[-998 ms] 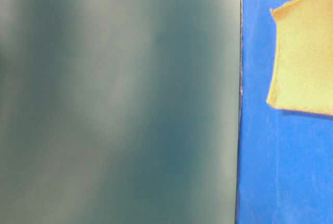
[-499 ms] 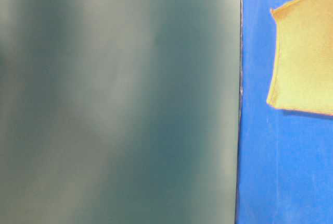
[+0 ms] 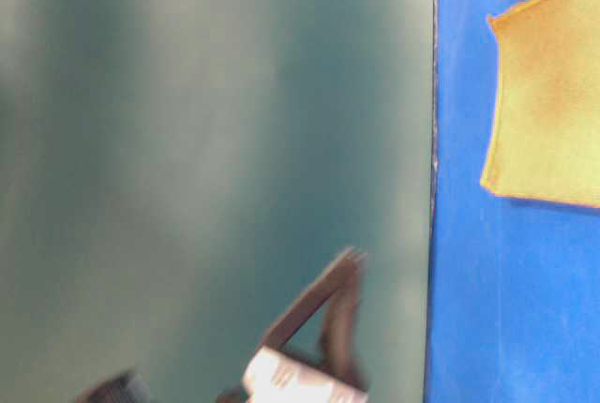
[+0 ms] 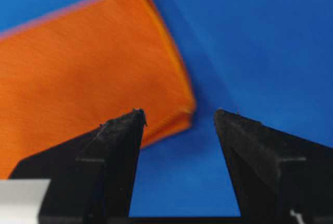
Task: Fold the orange towel.
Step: 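Move both grippers to the top corners of the towel strip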
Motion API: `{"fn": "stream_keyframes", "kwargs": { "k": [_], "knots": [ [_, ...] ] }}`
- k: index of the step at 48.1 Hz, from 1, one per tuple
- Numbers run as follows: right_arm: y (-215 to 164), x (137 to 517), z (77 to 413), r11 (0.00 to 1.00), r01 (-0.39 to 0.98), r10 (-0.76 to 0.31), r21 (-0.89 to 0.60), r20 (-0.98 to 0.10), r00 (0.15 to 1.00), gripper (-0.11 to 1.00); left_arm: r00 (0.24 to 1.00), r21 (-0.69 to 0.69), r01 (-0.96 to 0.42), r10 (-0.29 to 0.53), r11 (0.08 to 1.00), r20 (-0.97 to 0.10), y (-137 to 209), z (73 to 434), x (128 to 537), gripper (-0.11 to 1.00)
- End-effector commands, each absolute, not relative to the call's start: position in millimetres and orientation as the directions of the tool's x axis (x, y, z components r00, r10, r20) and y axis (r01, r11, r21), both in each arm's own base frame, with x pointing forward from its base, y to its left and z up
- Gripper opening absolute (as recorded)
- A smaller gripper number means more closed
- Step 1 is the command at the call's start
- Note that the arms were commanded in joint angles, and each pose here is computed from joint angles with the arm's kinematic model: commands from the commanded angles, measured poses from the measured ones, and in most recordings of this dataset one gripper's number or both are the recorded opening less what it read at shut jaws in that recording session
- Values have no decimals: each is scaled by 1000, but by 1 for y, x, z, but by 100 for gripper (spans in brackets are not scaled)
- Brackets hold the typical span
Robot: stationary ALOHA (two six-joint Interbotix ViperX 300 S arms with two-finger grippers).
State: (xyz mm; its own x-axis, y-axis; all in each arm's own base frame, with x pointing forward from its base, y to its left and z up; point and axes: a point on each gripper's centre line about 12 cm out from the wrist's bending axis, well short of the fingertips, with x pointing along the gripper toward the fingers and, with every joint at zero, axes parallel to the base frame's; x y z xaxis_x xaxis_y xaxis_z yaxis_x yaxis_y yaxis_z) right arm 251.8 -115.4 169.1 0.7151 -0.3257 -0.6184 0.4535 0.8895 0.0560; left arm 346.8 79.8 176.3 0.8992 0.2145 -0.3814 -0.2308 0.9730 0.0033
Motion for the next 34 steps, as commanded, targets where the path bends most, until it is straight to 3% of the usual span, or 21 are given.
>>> {"fn": "stream_keyframes", "kwargs": {
  "k": [1, 22, 34],
  "knots": [
    [-126, 263, 163, 887, 459, -327, 51, -634, 701, 60, 891, 6, -259, 241, 966, -384, 95, 170, 364, 81],
    [-154, 287, 103, 878, 472, -270, 79, -732, 626, 60, 817, 8, -342, 302, 940, -492, 141, 95, 394, 81],
    [-158, 285, 92, 869, 487, -267, 82, -751, 604, 60, 810, 11, -367, 325, 930, -488, 156, 86, 401, 81]
  ]
}}
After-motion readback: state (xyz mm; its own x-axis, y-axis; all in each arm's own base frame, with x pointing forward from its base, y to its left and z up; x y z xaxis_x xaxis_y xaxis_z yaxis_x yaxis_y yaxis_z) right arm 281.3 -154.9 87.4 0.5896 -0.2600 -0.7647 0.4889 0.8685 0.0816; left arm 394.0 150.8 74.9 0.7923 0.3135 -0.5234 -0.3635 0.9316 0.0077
